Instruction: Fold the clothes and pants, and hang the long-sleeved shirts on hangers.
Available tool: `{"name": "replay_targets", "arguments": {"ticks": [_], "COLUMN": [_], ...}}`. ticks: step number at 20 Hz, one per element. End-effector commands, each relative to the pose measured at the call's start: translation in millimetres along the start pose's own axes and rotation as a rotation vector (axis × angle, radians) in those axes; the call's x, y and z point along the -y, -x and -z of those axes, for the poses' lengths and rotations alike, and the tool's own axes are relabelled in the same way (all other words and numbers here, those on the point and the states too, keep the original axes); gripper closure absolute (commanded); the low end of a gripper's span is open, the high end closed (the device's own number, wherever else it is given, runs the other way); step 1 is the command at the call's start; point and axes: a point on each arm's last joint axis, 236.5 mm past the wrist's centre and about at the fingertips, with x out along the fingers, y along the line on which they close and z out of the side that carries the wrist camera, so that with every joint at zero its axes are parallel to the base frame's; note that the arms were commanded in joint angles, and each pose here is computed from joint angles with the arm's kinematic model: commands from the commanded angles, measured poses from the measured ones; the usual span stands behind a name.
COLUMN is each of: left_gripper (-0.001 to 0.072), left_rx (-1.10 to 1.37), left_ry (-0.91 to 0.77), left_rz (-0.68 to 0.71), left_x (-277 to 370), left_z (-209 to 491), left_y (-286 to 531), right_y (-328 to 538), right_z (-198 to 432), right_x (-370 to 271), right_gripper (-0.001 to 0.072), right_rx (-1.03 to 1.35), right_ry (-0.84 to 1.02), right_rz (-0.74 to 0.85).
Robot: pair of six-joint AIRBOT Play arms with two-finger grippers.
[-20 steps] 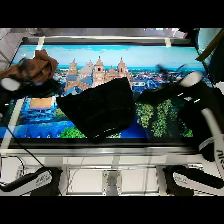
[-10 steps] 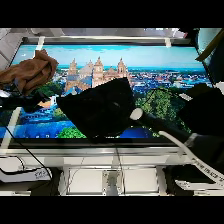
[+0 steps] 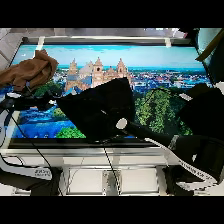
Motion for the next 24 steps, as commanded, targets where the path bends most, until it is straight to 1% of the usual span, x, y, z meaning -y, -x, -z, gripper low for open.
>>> {"name": "replay_targets", "arguments": {"ticks": [1,4,5,6,8,9,10,16,20,24], "left_gripper": [0.0019,0.0020,0.0055,0.0196,0.0424,0.0622,0.0668,0.0668,0.0668,0.0668], "left_rx": [0.030,0.003,-0.005,-0.011,-0.011,-0.010,-0.009,-0.001,0.024,0.014], "left_ry": [-0.016,-0.005,-0.002,-0.001,0.002,0.000,-0.011,-0.024,-0.046,-0.051], "left_rz": [0.017,0.013,0.011,0.010,0.010,0.010,0.011,0.021,0.029,0.038], "left_x": [10,8,7,6,5,6,6,13,23,26], "left_z": [-5,3,5,7,7,6,6,4,-1,2], "left_y": [-12,-23,-27,-29,-30,-30,-29,-23,-12,-10], "right_y": [-1,-1,-1,-1,0,1,2,28,46,29], "right_z": [-10,-11,-11,-11,-11,-13,-15,-36,-29,-16], "right_x": [-8,-4,-4,-4,-2,1,4,5,20,42], "right_gripper": [0.0268,0.0268,0.0268,0.0268,0.0269,0.0269,0.0269,0.0270,0.0272,0.0272], "right_rx": [0.036,0.038,0.036,0.037,0.036,0.037,0.042,0.074,0.014,0.012], "right_ry": [0.023,0.046,0.048,0.048,0.060,0.067,0.076,0.078,0.135,0.078], "right_rz": [-0.006,0.011,0.012,0.013,0.022,0.030,0.040,0.032,0.097,0.155]}}
